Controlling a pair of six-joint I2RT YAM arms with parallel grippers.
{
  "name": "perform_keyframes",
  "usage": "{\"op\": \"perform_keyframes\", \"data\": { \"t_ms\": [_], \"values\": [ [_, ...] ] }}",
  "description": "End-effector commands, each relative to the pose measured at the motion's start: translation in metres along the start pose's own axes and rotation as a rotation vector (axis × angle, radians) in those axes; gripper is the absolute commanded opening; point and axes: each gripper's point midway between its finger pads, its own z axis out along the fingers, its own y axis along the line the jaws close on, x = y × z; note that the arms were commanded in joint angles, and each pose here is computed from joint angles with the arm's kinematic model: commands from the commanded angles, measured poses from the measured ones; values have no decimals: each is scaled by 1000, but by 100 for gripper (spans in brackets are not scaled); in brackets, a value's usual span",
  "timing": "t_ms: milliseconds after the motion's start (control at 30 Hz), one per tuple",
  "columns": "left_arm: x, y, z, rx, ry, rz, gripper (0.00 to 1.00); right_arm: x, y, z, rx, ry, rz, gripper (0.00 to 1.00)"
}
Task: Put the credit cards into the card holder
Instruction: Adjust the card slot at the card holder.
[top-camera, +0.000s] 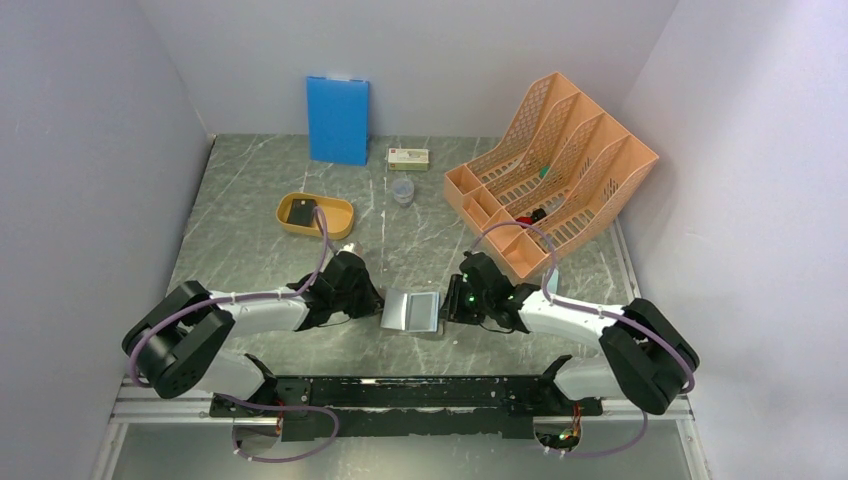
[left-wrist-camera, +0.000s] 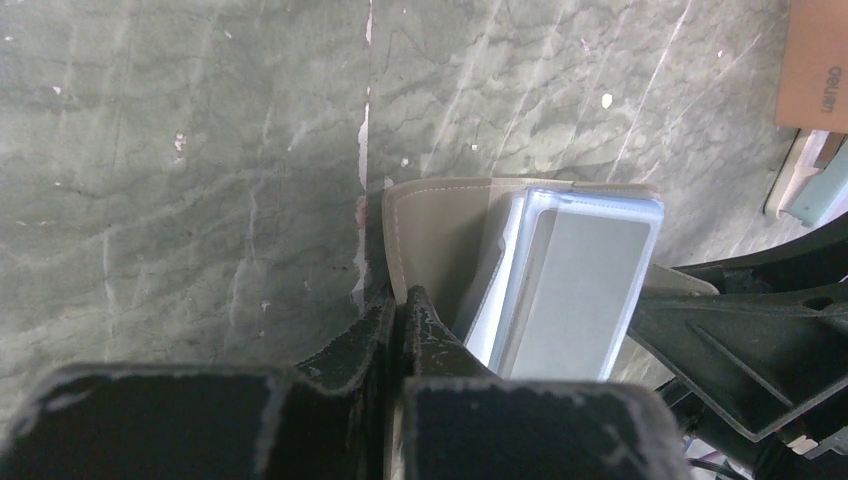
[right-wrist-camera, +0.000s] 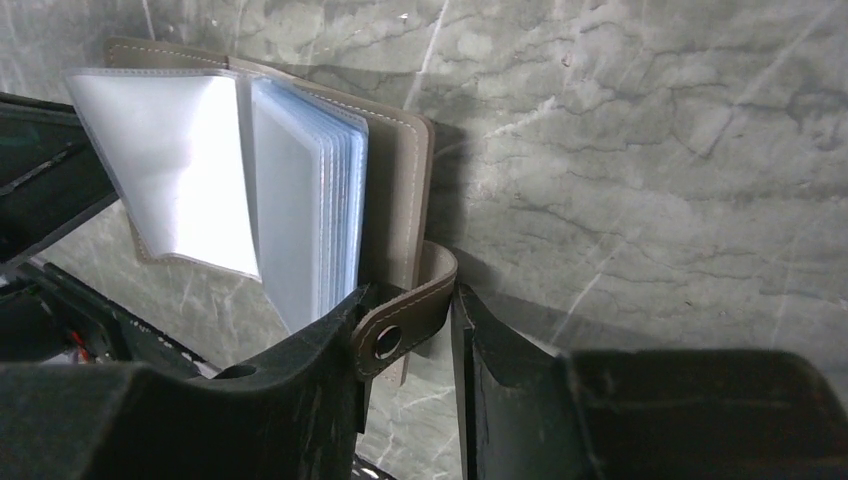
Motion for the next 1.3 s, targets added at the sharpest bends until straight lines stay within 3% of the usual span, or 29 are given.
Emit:
{"op": "perform_keyframes", "data": {
  "t_ms": [0, 100, 300, 400, 500, 600, 667, 767, 967, 1033, 1067, 1100, 1267],
  "values": [
    [23, 43, 3, -139, 56, 16, 5, 2, 14, 3, -86, 17, 9, 36],
    [26, 44, 4, -135, 65, 13, 5, 3, 23, 5, -138, 30, 6, 35],
    [25, 42, 0, -142, 73, 25, 5, -10, 36, -5, -181, -23, -10, 2],
    [14, 39, -3, -162, 42, 48, 5, -16, 39, -10, -176, -42, -35, 0],
    [7, 38, -9, -183, 24, 71, 27, -20, 39, -14, -167, -49, -55, 0],
    [-2, 33, -17, -188, -3, 88, 58, -21, 42, -15, -174, -48, -67, 0],
    [-9, 31, -22, -205, -22, 102, 68, -21, 42, -14, -174, -47, -70, 0],
    [-18, 29, -32, -230, -47, 119, 75, -21, 42, -12, -173, -45, -69, 0],
    [-45, 12, -60, -219, -146, 139, 79, -26, 49, -15, -190, -56, -78, 0],
    [-55, -3, -70, -174, -182, 183, 81, -28, 55, -18, -211, -60, -87, 0],
    [-58, -11, -75, -161, -195, 205, 90, -29, 58, -19, -223, -57, -90, 0],
    [-61, -19, -79, -148, -206, 226, 91, -29, 60, -21, -233, -57, -94, 0],
    [-51, -78, -81, 112, -180, 327, 90, -34, 68, -23, -253, -62, -106, 0]
  ]
}}
